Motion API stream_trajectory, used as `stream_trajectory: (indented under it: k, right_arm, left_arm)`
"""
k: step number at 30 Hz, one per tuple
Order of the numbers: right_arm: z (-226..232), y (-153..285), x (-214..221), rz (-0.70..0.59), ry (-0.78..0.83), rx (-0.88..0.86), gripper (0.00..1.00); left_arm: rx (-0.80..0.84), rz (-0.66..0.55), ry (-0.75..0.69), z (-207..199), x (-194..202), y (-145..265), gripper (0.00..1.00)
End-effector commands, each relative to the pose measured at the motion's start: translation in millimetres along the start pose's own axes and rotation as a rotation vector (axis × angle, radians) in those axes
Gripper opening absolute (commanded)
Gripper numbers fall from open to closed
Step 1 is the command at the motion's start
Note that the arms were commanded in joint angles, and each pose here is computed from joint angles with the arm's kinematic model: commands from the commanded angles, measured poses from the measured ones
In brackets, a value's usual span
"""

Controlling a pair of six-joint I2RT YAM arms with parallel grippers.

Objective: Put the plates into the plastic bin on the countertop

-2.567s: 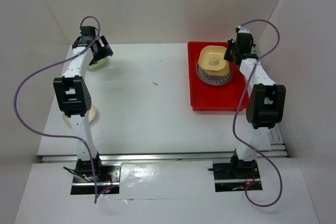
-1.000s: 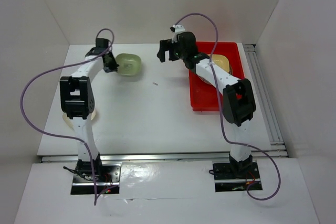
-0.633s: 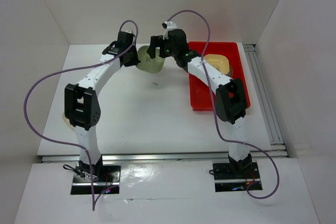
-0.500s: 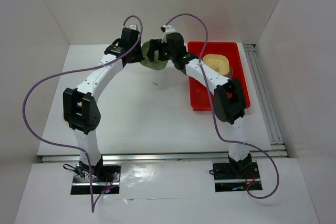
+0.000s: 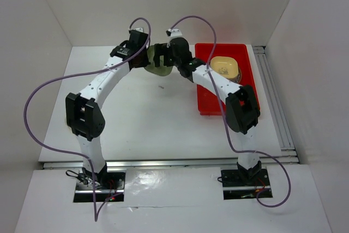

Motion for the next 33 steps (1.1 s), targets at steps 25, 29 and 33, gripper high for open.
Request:
stream_trajectory:
  k: [25,29,33]
  right_arm:
    - [-5.1,16.5,6.3,0.012,-0.081,-0.016,0.00]
    - [-45.1,39.9,-29.7,-0.066,-0.055,0.183,0.00]
    - [-109.7,83.3,-47.0,-0.058,0.016,0.385,0.00]
  left_arm:
    - [0.161,-0.187,0.086,-12.7,-48.0,49.1,0.30]
    - [0.060,-0.160,0.105,5.3,-30.4,69.7,1.00]
    - [-0.090,-0.076,0.201,66.6,-10.2,91.4,1.00]
Point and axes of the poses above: each gripper's point midway between its finger pads, its own y axis back along the fingers, its own z axis along the line the jaws close on, x = y × z, the point moved 1 cm from there along y, back along the fingers, and after that the axes turned 12 degrees about -y, right-handed, at the moved point
